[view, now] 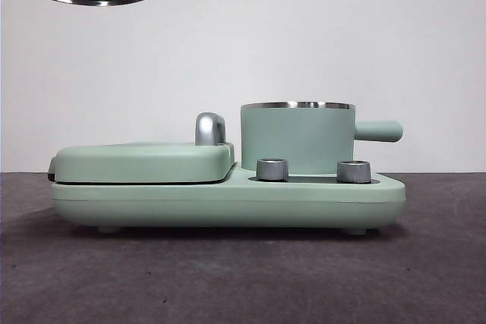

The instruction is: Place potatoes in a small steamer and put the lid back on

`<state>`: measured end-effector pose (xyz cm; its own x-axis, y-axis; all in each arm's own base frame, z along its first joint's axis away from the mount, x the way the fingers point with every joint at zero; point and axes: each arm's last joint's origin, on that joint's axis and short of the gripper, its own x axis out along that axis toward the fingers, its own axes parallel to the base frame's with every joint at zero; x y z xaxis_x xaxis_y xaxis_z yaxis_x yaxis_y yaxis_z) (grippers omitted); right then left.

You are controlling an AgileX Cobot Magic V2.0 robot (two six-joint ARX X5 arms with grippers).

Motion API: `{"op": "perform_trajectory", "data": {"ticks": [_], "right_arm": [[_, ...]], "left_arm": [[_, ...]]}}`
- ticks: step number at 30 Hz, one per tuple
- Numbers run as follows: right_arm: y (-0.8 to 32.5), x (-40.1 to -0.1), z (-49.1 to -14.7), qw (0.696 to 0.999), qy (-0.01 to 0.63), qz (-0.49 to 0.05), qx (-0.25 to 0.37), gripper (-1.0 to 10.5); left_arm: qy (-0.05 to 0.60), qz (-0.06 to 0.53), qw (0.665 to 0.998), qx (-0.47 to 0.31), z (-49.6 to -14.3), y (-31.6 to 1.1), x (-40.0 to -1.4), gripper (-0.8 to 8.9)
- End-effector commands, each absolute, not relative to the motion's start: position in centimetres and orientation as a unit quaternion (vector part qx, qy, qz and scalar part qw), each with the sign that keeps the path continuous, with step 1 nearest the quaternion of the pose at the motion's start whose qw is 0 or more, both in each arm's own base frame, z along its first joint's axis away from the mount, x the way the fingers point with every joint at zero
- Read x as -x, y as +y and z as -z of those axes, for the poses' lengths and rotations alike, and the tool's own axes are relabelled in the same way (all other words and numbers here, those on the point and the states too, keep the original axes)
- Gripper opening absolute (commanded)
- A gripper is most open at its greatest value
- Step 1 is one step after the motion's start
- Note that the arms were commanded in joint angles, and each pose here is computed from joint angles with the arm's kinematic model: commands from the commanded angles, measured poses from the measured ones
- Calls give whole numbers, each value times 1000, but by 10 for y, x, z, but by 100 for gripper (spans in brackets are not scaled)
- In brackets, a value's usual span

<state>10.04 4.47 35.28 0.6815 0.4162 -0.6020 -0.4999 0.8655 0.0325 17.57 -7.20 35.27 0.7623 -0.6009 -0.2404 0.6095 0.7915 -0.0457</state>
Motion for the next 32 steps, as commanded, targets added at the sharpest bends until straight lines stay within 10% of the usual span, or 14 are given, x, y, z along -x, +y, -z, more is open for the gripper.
{"op": "perform_trajectory", "data": {"ticks": [1,32], "right_arm": [[42,-93,-348,918,308,-246,44,326],[36,-79,-344,923,298,-241,26,326]], "left_arm": [[96,336,937,-11,-362,-80,-186,13],[42,431,900,-51,-341,-231,-347,13]]}}
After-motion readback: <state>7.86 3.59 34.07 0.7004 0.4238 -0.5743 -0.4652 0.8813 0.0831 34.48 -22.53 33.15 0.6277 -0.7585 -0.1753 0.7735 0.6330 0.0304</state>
